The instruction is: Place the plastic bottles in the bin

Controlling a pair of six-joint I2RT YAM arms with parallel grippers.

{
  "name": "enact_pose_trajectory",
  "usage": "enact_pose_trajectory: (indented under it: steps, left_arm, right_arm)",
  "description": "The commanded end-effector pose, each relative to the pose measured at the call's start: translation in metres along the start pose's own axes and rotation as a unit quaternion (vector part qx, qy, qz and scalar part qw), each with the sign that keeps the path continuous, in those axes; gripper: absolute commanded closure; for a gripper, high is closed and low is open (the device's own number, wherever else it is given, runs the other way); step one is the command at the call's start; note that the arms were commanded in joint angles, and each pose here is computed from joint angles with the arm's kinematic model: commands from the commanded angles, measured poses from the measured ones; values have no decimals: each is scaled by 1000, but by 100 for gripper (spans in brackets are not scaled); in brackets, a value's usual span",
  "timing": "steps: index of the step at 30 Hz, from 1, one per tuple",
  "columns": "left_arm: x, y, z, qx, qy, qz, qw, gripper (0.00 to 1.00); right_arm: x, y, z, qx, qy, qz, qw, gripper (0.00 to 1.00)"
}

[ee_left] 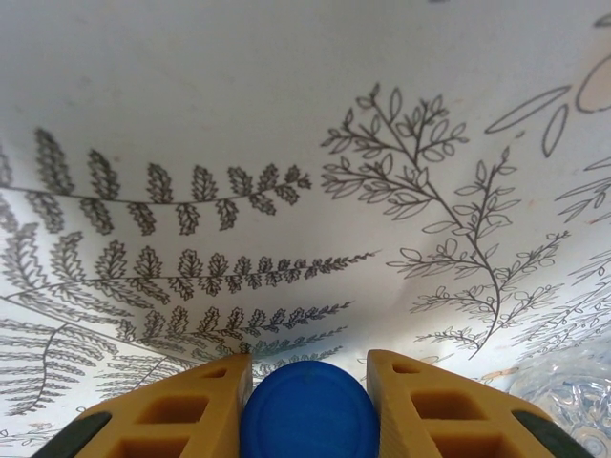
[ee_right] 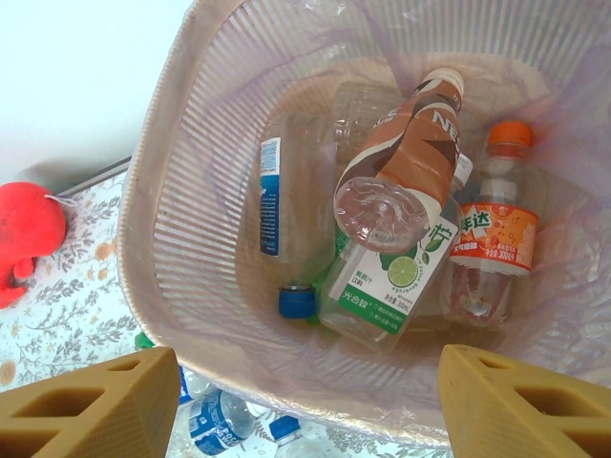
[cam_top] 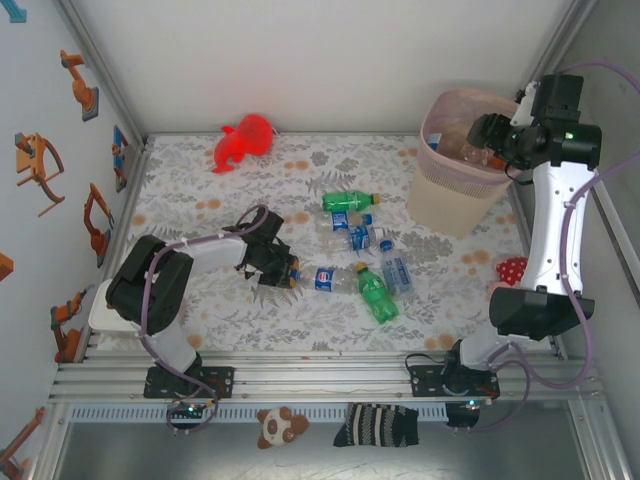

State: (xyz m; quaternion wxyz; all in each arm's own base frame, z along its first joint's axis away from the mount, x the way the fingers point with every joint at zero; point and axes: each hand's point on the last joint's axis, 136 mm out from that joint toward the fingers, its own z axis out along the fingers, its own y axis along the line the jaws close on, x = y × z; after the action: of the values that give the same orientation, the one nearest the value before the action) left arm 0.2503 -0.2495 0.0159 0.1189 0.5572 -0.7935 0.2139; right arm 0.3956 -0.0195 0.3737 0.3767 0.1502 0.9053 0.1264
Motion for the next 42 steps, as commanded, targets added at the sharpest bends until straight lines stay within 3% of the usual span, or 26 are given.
enact_pose_trajectory:
  steps: [1, 5, 10, 16, 19, 25, 28, 31, 33, 42]
  left_arm:
    - [-4, 7, -6, 2, -15, -11, 1000, 72]
    - [-5, -1, -27, 19, -41, 13, 999, 73]
    - [-8, -22, -74, 56, -103, 90, 989, 73]
    - [-3, -60, -141, 133, -188, 222, 948, 77]
    - [7, -80, -176, 193, -219, 301, 908, 79]
    - [37, -104, -242, 288, -267, 438, 809, 82]
    - [63, -111, -270, 341, -265, 506, 747, 82]
    - [97, -112, -300, 409, -248, 562, 675, 84]
    - [122, -110, -321, 453, -235, 599, 617, 86]
    - [209, -70, -382, 538, -151, 730, 394, 95]
  right_arm:
    - [-2, 2, -18, -3, -20, -7, 1000, 30]
    - [-3, 6, -24, -11, -27, -6, 1000, 30]
    - [-4, 20, -32, -49, -38, -13, 998, 30]
    - [-8, 56, -43, -157, -70, -33, 985, 30]
    - [-8, 76, -53, -217, -89, -50, 971, 30]
    - [8, 122, -75, -338, -105, -112, 929, 31]
    - [26, 147, -86, -394, -105, -157, 900, 32]
    - [49, 171, -96, -432, -104, -214, 870, 32]
    - [70, 189, -106, -463, -96, -255, 844, 32]
    - [144, 246, -150, -580, -64, -367, 725, 32]
